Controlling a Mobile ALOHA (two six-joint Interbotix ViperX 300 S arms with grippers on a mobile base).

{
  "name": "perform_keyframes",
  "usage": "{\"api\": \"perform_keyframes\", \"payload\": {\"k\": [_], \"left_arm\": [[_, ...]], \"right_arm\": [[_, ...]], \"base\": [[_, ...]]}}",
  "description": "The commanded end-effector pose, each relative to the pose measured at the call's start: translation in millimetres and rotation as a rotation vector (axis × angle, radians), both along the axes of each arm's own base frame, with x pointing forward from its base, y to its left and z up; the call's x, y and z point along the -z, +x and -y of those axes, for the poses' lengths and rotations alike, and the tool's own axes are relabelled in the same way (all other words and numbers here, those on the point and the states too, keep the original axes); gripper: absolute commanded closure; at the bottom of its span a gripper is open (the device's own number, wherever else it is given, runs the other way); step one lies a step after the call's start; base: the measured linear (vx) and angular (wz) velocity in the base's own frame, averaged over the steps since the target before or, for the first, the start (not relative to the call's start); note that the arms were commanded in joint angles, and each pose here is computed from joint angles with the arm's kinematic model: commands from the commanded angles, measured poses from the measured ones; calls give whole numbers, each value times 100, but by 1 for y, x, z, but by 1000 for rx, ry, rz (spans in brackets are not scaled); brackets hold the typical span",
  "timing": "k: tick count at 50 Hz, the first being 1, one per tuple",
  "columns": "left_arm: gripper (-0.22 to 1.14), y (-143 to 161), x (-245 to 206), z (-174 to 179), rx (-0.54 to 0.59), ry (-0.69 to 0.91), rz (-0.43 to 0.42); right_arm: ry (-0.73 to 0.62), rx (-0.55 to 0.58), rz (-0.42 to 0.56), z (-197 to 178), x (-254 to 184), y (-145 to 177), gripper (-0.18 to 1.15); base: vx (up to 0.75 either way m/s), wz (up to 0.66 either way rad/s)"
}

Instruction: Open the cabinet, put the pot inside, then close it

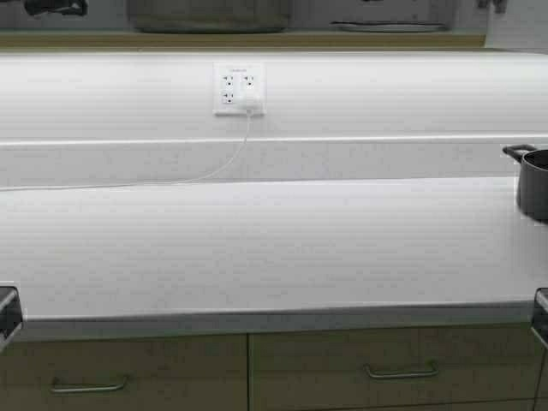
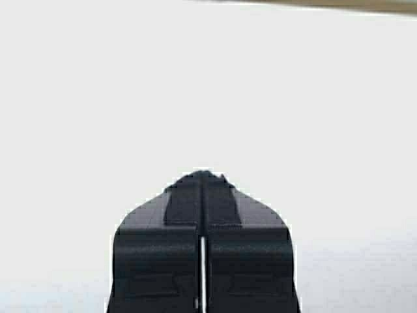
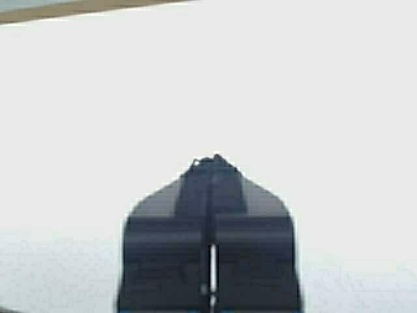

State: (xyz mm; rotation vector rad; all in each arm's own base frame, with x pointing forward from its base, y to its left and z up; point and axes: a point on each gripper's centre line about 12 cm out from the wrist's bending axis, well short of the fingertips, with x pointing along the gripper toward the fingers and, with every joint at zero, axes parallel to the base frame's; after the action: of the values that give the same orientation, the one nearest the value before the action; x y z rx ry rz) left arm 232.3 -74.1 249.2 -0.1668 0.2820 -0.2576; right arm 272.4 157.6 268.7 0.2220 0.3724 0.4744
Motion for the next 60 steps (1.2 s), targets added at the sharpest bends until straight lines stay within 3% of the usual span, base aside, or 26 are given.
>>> {"api": "perform_keyframes", "payload": {"k": [1,13,24,37,45,53,60], "left_arm": [[88,4,-10,1,2,2,30],[88,10,-11,-1,-14,8,41],[88,20,-22,-47,-200,22,77],[88,21,-85,-152,-569,120,150],[88,17,-143,-199,-725,169,226],[88,34,-197,-225,-765,148,252],[88,60,-227,-240,-763,132,277]], "right_arm": [[-17,35,24,11,-14,8,90],[-104,67,55,29,-18,16,90],[-155,210,147,83,-40,9,90],[-294,542,262,177,-93,-14,90],[-353,763,325,232,-137,-23,90],[-372,872,331,267,-160,-10,90],[-374,882,303,284,-165,21,90]], "base": [[-28,0],[-33,4],[-35,8],[-23,4],[-15,2],[-9,1],[-6,4]]}}
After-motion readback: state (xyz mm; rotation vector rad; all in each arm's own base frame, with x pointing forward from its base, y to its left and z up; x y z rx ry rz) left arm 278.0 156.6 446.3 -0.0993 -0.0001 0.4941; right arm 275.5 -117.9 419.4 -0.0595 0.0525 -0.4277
